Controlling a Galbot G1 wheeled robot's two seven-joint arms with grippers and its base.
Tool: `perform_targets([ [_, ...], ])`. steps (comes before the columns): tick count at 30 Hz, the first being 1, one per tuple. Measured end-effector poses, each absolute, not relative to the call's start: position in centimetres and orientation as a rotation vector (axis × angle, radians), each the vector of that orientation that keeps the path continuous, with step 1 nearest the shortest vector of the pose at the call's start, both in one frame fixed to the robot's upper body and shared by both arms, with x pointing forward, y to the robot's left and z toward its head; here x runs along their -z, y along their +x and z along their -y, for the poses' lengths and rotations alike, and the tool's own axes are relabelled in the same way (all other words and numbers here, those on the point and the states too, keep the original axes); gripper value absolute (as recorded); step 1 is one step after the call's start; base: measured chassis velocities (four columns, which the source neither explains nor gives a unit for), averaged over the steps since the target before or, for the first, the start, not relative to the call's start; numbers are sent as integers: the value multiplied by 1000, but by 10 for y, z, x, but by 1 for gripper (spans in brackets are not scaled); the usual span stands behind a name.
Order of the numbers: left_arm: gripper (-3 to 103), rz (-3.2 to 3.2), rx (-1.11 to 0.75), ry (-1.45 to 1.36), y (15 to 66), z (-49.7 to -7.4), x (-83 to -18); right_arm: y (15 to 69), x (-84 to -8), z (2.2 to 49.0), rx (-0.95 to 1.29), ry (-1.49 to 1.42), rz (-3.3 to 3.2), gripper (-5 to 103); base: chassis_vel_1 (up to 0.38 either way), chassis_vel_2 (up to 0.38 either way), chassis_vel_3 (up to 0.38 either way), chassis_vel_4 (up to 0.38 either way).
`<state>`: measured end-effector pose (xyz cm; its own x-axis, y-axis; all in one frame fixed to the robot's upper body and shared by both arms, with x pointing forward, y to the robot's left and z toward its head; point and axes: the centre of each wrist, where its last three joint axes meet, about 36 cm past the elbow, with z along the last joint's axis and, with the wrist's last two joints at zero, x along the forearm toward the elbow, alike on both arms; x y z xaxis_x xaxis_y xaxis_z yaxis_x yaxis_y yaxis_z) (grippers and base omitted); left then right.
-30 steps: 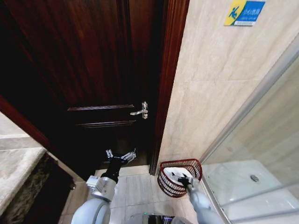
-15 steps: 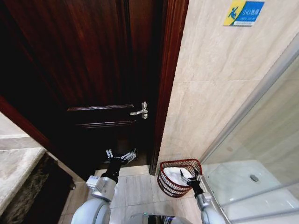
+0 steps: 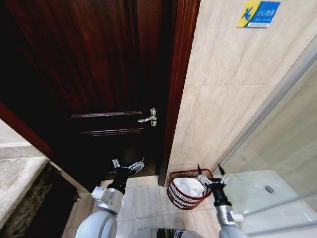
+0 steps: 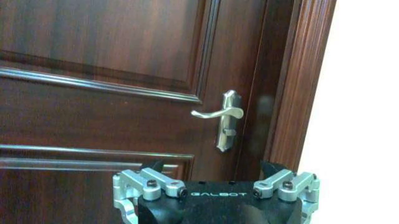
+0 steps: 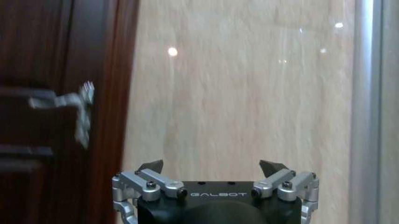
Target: Discard the used towel into the hamper.
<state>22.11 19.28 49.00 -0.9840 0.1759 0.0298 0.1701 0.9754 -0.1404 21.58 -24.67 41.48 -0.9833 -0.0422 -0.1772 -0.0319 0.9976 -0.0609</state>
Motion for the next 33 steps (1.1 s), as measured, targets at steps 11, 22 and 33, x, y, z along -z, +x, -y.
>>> perform_targets([
  [11, 100, 3080, -213, -270, 221, -193, -490, 208, -499, 229, -95, -94, -2928, 100, 0, 0, 0, 0],
  [22, 100, 3080, -213, -270, 221, -193, -490, 211, -505, 227, -98, -230, -3071, 100, 0, 0, 0, 0],
  [33, 100, 3080, -213, -270, 221, -193, -490, 195, -478, 224, -132, -92, -2969, 100, 0, 0, 0, 0],
])
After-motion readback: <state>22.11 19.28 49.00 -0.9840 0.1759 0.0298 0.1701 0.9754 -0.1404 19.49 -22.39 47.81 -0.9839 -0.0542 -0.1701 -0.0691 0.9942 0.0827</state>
